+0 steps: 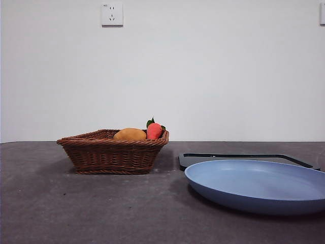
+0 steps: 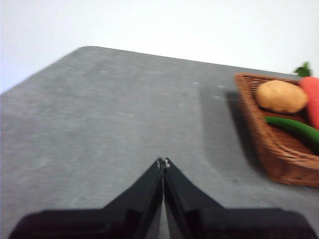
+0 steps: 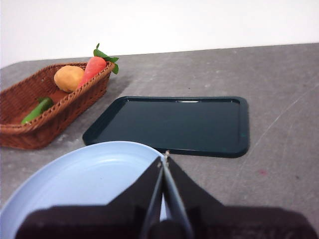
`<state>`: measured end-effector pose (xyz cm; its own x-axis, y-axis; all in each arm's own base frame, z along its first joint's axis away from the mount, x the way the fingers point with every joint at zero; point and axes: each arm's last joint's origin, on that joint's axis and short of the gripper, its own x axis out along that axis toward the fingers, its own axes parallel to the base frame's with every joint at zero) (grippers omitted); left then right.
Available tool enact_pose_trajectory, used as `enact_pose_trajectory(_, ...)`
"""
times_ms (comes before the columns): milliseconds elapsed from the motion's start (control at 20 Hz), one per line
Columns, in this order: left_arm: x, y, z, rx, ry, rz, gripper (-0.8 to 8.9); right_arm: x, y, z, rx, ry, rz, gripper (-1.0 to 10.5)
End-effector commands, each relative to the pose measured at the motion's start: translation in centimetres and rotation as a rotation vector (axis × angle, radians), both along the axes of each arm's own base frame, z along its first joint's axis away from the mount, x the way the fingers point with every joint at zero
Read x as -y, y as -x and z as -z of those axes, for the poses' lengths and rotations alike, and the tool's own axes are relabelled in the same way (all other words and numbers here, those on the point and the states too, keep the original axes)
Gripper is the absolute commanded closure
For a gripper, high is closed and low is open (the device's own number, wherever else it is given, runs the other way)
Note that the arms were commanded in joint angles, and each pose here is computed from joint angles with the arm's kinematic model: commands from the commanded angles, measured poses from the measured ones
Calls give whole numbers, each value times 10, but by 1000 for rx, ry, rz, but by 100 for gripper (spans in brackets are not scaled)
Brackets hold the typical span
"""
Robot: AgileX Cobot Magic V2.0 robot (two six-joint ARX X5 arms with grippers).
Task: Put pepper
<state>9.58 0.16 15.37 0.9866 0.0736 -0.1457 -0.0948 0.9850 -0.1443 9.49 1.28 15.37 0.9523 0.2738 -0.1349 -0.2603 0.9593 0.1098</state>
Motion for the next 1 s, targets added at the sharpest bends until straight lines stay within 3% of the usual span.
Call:
enact_pose_trajectory(50,2,-1,2,11,19,67,805,0,0,1,-34,-117,16,936)
enact_pose_trajectory(300,6,0,-1,21,153,197,807,0,0,-3,-60,-274,33,941)
enact_pose_trajectory(450,7,1,-7,20,221,239,807,0,2,-14,-43,-325,35,941)
enact_pose_trajectory(750,8,6,-38,9,251,265,807,0,6,-50,10,-336,26,942)
enact_pose_trajectory(1000,10,5,-72,-43,239,313,807,0,6,-84,-16,-288,25,941)
